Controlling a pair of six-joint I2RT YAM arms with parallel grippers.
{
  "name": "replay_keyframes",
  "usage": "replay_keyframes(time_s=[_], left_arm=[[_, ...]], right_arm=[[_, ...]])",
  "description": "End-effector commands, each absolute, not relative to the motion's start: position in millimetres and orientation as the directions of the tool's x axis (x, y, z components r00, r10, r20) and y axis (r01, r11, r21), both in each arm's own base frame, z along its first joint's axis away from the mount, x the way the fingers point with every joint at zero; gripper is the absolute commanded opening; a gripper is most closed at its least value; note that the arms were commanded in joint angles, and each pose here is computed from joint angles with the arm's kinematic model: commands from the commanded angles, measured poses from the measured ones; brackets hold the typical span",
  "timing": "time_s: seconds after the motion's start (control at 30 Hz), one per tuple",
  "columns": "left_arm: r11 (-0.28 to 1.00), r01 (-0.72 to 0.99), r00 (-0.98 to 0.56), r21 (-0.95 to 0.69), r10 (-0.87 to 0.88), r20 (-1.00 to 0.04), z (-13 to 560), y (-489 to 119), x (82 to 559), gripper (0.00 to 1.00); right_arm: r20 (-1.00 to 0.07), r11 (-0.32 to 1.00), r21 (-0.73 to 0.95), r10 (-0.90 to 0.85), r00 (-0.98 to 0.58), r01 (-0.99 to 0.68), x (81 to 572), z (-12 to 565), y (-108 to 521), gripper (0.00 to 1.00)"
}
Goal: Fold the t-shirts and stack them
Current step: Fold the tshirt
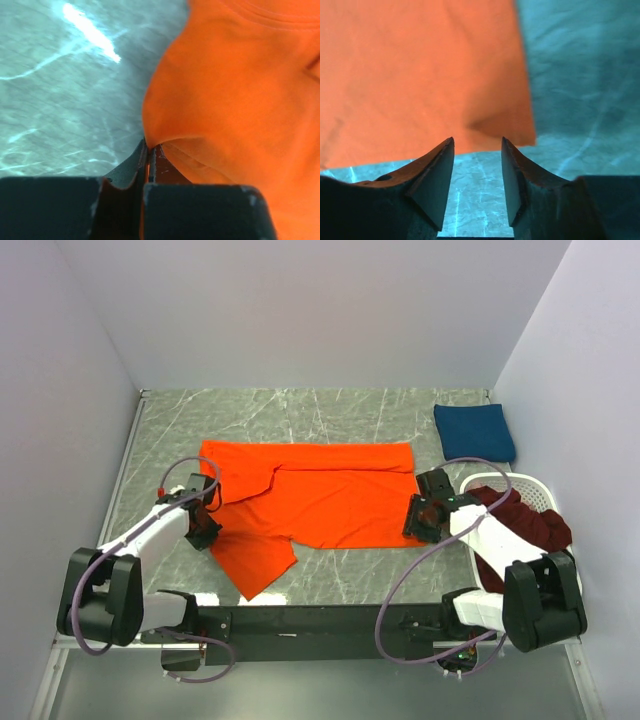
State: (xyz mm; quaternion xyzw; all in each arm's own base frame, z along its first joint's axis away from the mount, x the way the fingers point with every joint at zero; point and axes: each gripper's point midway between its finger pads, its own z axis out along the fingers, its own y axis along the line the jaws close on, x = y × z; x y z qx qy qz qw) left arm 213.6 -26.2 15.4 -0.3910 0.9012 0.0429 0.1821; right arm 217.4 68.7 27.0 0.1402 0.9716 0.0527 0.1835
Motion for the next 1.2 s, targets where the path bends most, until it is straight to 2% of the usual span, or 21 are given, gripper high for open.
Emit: replay_keyframes(time_s=[0.0, 0.13, 0.53, 0.9, 1.03, 1.17], left_arm=[[0.693, -0.717, -0.620, -0.077, -0.685, -0.384, 33.2, -18.6, 220.0, 0.01], [0.697, -0.713, -0.616, -0.083, -0.678, -0.400, 48.9, -10.1, 223.8, 0.01], [0.714, -0.695, -0.639, -0.090, -0.670, -0.378, 56.8, -9.0, 223.6, 0.01], [0.718, -0.687, -0.643, -0.110, -0.671, -0.368, 59.2, -7.3, 225.0, 0.01], [0.713, -0.690, -0.632, -0.125, -0.677, -0.378, 64.2, -6.2, 224.9, 0.01], [0.715, -0.688, -0.635, -0.128, -0.678, -0.371, 66.2, -5.8, 223.6, 0.01]], right_arm=[[-0.396, 0.931, 0.116, 0.364, -0.843, 0.347, 220.3, 36.3, 48.0, 0.51], [-0.399, 0.906, 0.123, 0.418, -0.816, 0.404, 220.1, 36.5, 35.1, 0.53], [-0.311, 0.859, 0.170, 0.513, -0.800, 0.484, 206.0, 19.9, 37.9, 0.53], [-0.267, 0.836, 0.156, 0.548, -0.793, 0.526, 199.1, 4.8, 37.2, 0.50], [-0.266, 0.832, 0.153, 0.555, -0.788, 0.534, 196.3, 4.9, 36.1, 0.39], [-0.296, 0.825, 0.171, 0.564, -0.771, 0.538, 198.8, 15.4, 35.0, 0.17]])
